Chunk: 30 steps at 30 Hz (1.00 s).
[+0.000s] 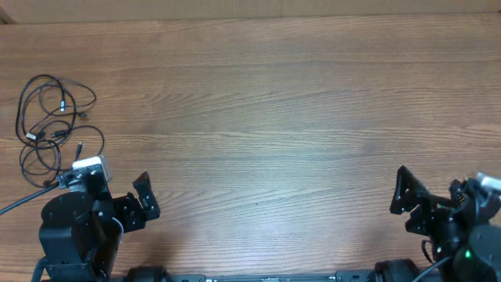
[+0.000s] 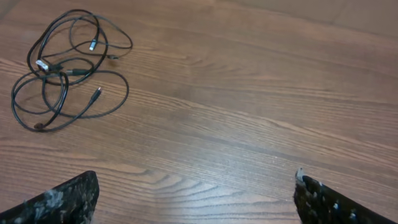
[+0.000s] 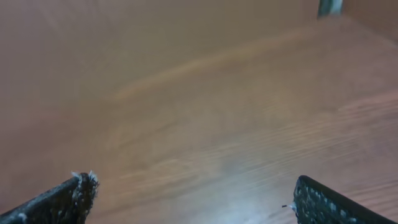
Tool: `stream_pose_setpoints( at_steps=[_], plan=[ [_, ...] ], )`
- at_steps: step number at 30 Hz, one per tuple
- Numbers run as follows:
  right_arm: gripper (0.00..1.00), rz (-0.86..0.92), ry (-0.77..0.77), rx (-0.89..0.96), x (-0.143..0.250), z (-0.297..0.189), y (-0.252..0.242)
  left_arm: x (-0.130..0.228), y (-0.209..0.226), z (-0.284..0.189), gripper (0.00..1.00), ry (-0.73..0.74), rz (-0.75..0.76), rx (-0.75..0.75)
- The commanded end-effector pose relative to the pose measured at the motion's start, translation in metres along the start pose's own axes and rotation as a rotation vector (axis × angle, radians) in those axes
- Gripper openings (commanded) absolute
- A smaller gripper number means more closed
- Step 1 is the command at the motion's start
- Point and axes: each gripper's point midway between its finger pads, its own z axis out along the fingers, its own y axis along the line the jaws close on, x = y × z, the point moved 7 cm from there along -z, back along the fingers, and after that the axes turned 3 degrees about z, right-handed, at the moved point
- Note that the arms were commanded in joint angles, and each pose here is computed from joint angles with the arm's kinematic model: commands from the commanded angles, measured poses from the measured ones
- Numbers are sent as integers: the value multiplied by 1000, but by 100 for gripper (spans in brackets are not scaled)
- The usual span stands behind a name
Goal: Untangle cables
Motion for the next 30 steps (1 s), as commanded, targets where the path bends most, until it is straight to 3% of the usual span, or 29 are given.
stream_pose_setpoints(
  at_steps=[1, 11, 30],
  plan=[
    [100, 14, -63, -8, 16, 1, -8, 1, 0, 0, 100, 1, -18, 0],
    [100, 41, -211, -75, 63, 42, -22, 1, 0, 0, 100, 1, -18, 0],
    [100, 39, -407, -161, 70, 93, -17, 1, 0, 0, 100, 1, -18, 0]
  ],
)
